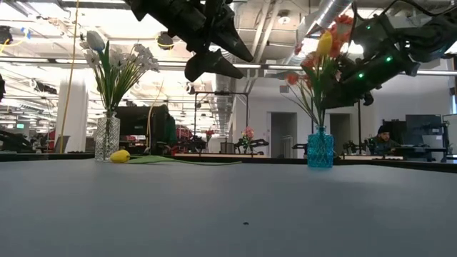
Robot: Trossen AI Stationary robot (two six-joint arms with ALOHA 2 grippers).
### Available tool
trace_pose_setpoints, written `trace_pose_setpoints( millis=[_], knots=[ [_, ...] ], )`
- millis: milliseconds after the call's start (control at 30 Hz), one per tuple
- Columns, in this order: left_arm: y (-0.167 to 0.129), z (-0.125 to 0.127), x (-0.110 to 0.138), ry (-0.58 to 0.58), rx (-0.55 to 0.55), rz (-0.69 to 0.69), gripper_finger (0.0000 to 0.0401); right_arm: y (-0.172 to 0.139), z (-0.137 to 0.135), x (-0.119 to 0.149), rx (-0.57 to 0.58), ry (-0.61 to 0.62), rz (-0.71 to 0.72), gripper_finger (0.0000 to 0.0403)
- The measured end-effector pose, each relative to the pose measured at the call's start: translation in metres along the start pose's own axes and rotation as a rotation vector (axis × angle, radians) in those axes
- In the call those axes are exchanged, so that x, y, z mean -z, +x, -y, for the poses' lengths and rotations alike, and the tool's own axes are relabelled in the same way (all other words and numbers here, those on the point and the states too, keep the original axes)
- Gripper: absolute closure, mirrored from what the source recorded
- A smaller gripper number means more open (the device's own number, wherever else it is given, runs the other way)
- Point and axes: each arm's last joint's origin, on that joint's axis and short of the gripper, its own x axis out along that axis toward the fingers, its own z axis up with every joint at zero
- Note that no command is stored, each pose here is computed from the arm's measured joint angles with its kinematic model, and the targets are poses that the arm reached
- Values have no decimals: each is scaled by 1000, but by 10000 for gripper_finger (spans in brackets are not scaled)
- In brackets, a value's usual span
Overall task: Sort flowers into vase by color
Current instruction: Put the orange flowers into the blue vase, then put the yellow flower into the blue vase
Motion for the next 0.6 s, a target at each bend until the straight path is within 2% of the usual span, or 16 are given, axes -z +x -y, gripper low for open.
trace_pose_setpoints(
  millis=[300, 600],
  knots=[
    [0, -1, 1, -1, -5, -12, 207, -3, 0, -2, -5, 21, 15, 300],
    [0, 0, 1, -3, -5, -12, 207, -3, 1, 8, -68, 14, -96, 214]
  ],
)
